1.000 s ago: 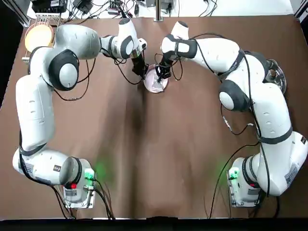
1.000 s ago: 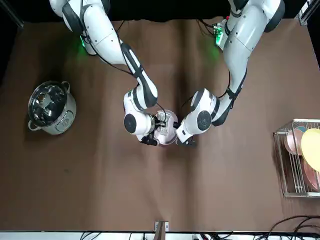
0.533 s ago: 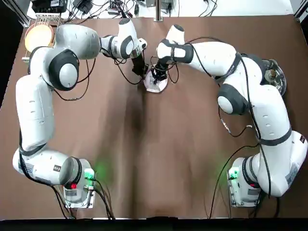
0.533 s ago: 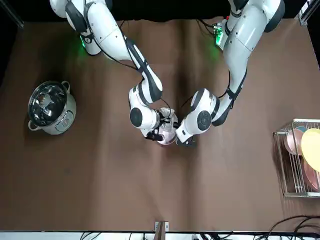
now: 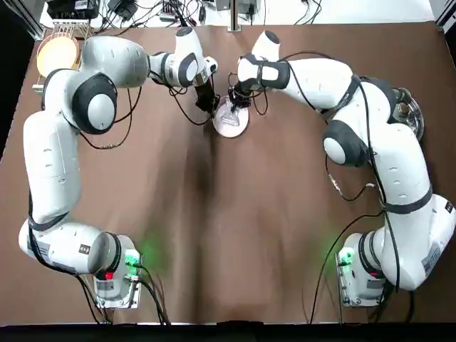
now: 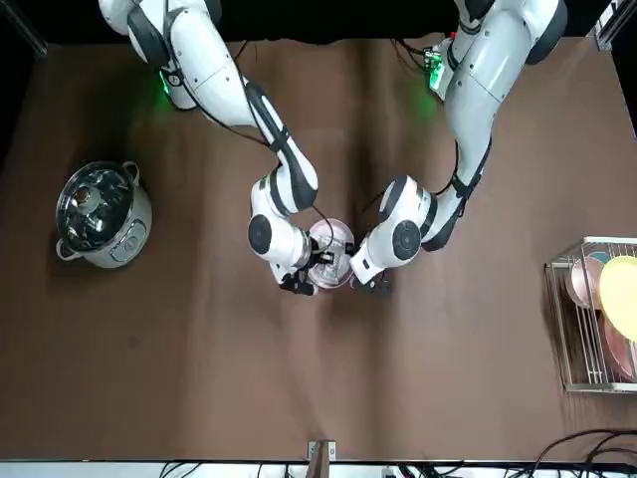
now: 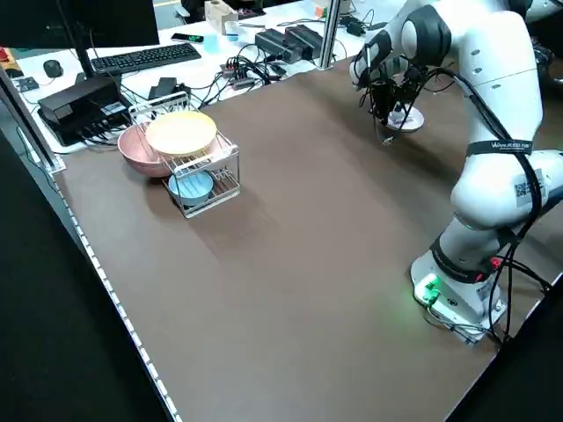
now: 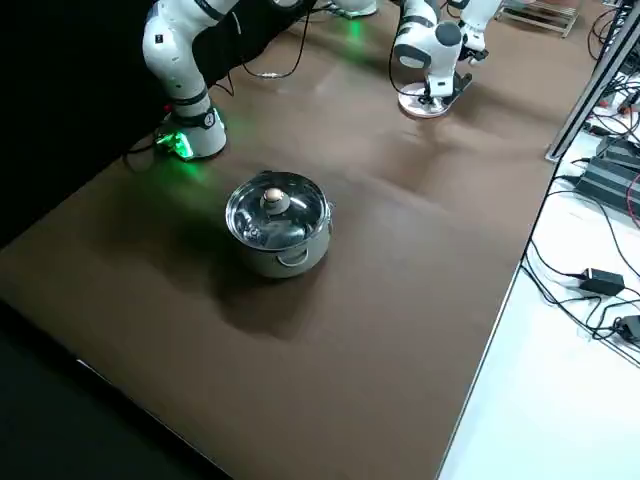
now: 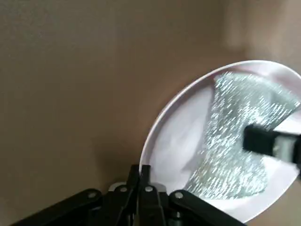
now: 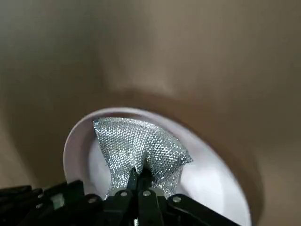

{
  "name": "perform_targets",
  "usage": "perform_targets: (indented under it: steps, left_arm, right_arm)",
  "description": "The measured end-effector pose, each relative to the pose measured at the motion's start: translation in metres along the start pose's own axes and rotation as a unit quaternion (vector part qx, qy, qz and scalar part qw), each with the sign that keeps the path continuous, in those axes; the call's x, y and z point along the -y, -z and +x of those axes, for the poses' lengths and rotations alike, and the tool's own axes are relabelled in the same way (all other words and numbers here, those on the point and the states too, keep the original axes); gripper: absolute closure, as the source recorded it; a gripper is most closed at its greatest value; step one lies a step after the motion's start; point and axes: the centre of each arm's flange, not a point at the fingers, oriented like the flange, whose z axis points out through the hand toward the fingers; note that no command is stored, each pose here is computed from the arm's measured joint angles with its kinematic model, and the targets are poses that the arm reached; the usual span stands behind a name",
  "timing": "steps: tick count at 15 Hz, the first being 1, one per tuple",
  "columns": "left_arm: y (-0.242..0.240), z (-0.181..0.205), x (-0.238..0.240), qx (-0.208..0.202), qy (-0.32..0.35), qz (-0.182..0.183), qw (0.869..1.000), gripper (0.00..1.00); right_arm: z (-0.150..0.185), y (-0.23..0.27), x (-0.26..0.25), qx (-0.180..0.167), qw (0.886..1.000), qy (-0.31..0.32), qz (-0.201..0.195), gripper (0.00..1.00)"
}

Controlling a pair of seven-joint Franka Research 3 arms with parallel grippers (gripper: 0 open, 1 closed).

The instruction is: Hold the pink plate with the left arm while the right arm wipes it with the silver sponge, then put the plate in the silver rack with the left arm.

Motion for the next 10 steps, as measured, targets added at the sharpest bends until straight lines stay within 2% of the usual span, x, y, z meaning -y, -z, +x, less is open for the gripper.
perform_targets:
  steps: [4, 7, 10]
  left_arm:
    - [0.000, 0.000, 0.000, 0.000, 0.000, 0.000, 1.000, 0.97]
    - [0.000, 0.000, 0.000, 0.000, 0.000, 0.000, 1.000, 0.97]
    - [0.000, 0.000, 0.000, 0.000, 0.000, 0.000, 1.000, 0.97]
  right_arm:
    - [0.011, 0.003, -0.014, 0.006, 1.000, 0.006, -0.005, 0.99]
    - [0.001, -0.002, -0.015, 0.038, 0.999, 0.021, -0.025, 0.99]
    - [-0.012, -0.009, -0.007, 0.047, 0.998, 0.031, -0.030, 0.99]
